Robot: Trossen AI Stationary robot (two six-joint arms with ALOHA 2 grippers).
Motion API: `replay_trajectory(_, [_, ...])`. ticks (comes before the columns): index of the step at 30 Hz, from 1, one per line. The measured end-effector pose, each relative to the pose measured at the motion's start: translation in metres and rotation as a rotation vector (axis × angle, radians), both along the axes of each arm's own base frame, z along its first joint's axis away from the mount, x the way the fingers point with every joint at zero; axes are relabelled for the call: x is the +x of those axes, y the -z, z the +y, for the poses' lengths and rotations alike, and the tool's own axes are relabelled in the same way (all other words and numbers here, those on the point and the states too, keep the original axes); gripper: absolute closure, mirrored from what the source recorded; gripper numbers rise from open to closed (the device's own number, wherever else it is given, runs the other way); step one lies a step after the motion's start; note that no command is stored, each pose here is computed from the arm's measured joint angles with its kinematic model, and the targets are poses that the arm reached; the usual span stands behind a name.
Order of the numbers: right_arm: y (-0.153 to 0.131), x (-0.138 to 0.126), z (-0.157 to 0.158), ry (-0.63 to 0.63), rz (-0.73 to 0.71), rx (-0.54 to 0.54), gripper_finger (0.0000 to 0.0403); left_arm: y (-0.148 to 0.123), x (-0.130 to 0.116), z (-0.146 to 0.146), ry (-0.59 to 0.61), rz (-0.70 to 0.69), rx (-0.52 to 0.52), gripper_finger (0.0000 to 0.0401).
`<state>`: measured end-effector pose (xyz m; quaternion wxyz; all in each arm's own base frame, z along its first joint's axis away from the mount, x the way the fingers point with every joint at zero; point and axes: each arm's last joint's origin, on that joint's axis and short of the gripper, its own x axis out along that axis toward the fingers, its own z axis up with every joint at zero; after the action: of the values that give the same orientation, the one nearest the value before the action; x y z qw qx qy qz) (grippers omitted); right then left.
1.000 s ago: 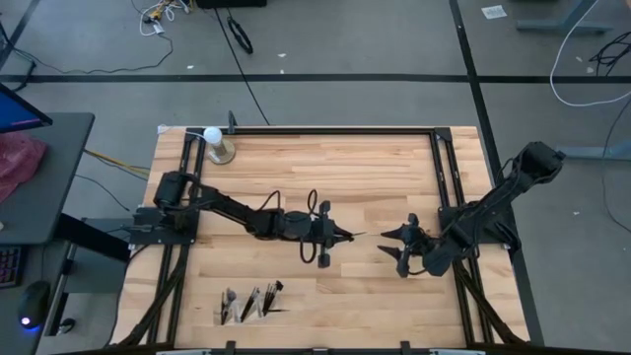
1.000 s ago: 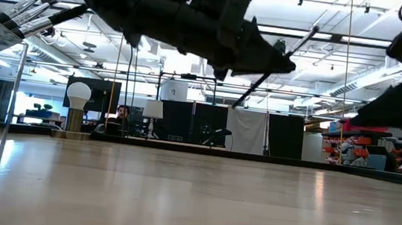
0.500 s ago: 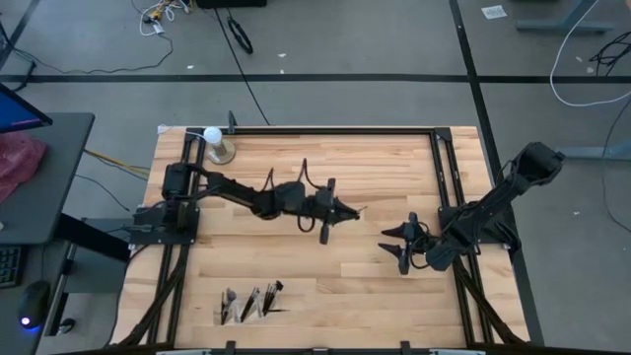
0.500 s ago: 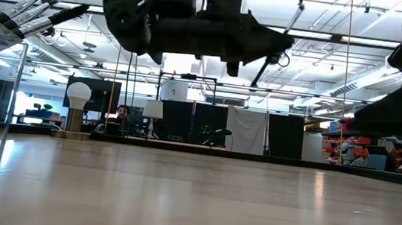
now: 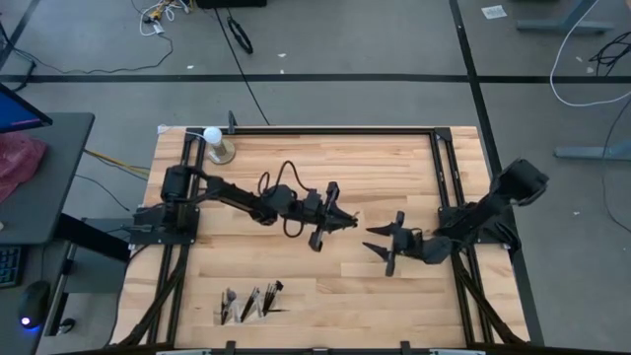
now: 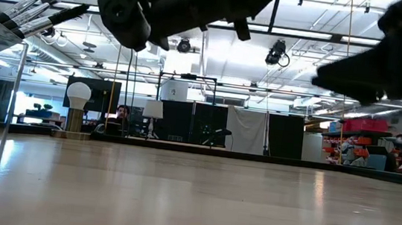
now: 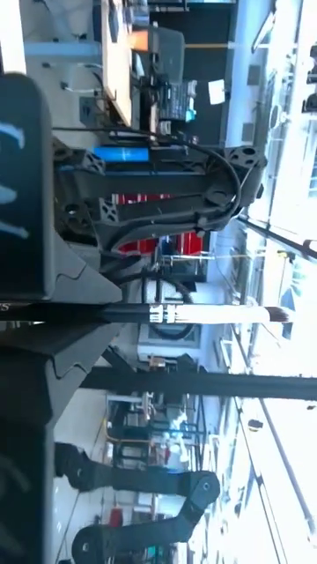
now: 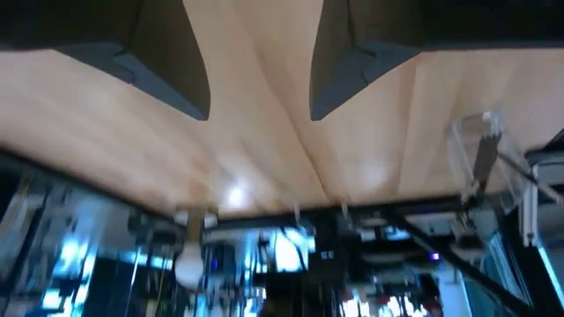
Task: Put items in baskets/containers
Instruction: Put the black eyeshadow brush into the transparent organizer
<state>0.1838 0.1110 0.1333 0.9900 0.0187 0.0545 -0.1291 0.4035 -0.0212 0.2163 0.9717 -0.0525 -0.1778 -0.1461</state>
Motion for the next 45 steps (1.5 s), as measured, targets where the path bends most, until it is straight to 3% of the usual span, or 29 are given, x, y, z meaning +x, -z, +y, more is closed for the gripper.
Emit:
replay_trajectory(7, [-0.022,0.046,0.018,0.002,-0.052,-0.111,0.0207,-0.001,-0.001,-0.008,0.011,-0.009,-0.003,0.0381])
replay_trajectory(13, [-0.041,0.066,0.023,0.104,-0.075,-0.188,0.0247,-0.001,-0.001,-0.010,0.014,-0.007,-0.002,0.0384])
replay_trajectory(27, [-0.053,0.073,0.024,0.128,-0.112,-0.205,0.0391,0.000,0.000,-0.010,0.017,0.002,0.005,0.0371])
replay_trajectory(35, [-0.047,0.070,0.026,0.176,-0.049,-0.244,0.0398,0.007,0.002,-0.011,0.040,0.087,0.017,0.0333])
replay_trajectory(40, [-0.040,0.066,0.031,0.186,-0.008,-0.214,0.0401,0.009,0.002,-0.011,0.008,0.173,0.026,0.0300])
replay_trajectory(45, [-0.029,0.064,0.032,0.177,0.046,-0.172,0.0401,-0.002,-0.001,-0.020,-0.064,0.156,0.082,0.0305])
